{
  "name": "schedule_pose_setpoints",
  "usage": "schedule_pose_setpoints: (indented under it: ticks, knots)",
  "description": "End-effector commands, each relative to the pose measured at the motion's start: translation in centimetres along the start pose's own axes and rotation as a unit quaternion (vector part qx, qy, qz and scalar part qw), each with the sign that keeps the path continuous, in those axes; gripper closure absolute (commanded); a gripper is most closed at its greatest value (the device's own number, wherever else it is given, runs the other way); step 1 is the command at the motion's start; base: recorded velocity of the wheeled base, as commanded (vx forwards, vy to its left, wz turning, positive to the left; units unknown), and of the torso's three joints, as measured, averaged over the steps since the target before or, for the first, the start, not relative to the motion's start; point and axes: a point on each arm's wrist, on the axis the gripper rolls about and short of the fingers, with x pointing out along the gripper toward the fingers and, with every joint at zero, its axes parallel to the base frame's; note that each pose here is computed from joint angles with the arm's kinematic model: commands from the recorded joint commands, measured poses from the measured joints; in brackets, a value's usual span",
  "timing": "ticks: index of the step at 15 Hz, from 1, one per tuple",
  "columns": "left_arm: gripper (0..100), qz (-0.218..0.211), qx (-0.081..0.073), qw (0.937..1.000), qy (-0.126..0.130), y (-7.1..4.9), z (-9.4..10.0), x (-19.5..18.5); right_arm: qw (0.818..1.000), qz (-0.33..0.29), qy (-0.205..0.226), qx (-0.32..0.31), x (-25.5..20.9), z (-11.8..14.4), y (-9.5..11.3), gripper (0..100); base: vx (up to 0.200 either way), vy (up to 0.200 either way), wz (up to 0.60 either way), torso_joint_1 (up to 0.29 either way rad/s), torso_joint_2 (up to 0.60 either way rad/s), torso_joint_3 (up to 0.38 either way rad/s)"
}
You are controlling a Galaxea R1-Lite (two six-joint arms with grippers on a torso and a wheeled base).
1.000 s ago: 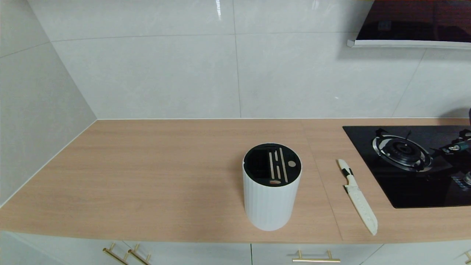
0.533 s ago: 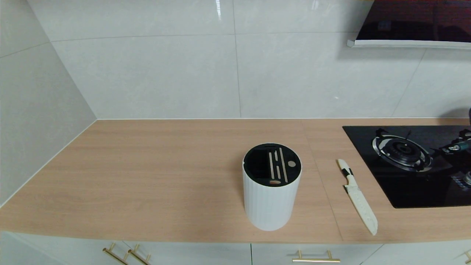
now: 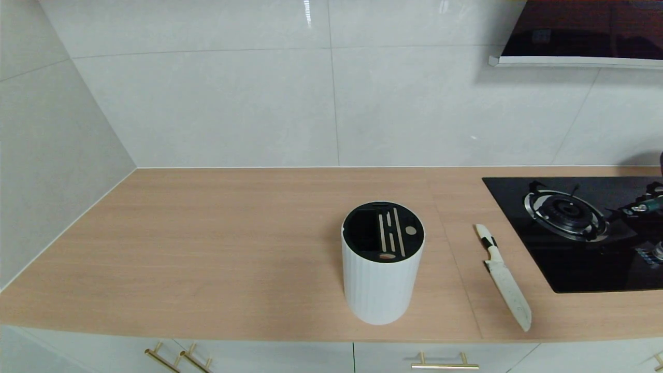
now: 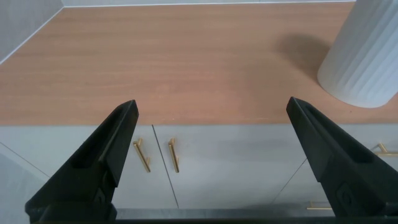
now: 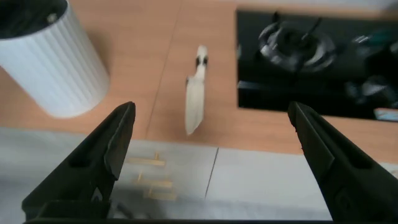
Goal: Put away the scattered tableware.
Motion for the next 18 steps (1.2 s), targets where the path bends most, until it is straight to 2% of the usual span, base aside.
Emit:
schedule_pose_setpoints:
  ticks: [1, 2, 3, 4, 5, 10, 15, 18]
  knots:
    - [0, 0.000, 0.000, 1.0000, 0.001, 0.0, 0.0, 0.0, 0.996, 0.022, 0.083, 0.007, 7.4, 2.4, 0.3, 0, 0.000, 0.000, 0.00, 0.000, 0.00, 0.000]
    - [0, 0.000, 0.000, 1.0000, 0.001, 0.0, 0.0, 0.0, 0.995, 0.027, 0.093, 0.004, 9.7, 2.3, 0.6, 0, 0.000, 0.000, 0.00, 0.000, 0.00, 0.000]
    - [0, 0.000, 0.000, 1.0000, 0.001, 0.0, 0.0, 0.0, 0.995, 0.029, 0.094, 0.005, 10.2, 2.3, 0.7, 0, 0.000, 0.000, 0.00, 0.000, 0.00, 0.000]
    - [0, 0.000, 0.000, 1.0000, 0.001, 0.0, 0.0, 0.0, 0.992, 0.032, 0.123, 0.001, 13.6, 1.5, 1.0, 0, 0.000, 0.000, 0.00, 0.000, 0.00, 0.000]
    - [0, 0.000, 0.000, 1.0000, 0.001, 0.0, 0.0, 0.0, 0.990, 0.036, 0.133, -0.002, 15.6, 0.9, 1.3, 0, 0.000, 0.000, 0.00, 0.000, 0.00, 0.000]
    - [0, 0.000, 0.000, 1.0000, 0.001, 0.0, 0.0, 0.0, 0.991, 0.037, 0.130, -0.004, 22.6, -0.8, 1.8, 0, 0.000, 0.000, 0.00, 0.000, 0.00, 0.000]
    - [0, 0.000, 0.000, 1.0000, 0.001, 0.0, 0.0, 0.0, 0.989, 0.035, 0.141, -0.011, 27.0, -3.7, 2.1, 0, 0.000, 0.000, 0.00, 0.000, 0.00, 0.000]
    - [0, -0.001, 0.000, 1.0000, 0.001, 0.0, 0.0, 0.0, 0.989, 0.013, 0.148, -0.016, 28.5, -5.4, 1.6, 0, 0.000, 0.000, 0.00, 0.000, 0.00, 0.000]
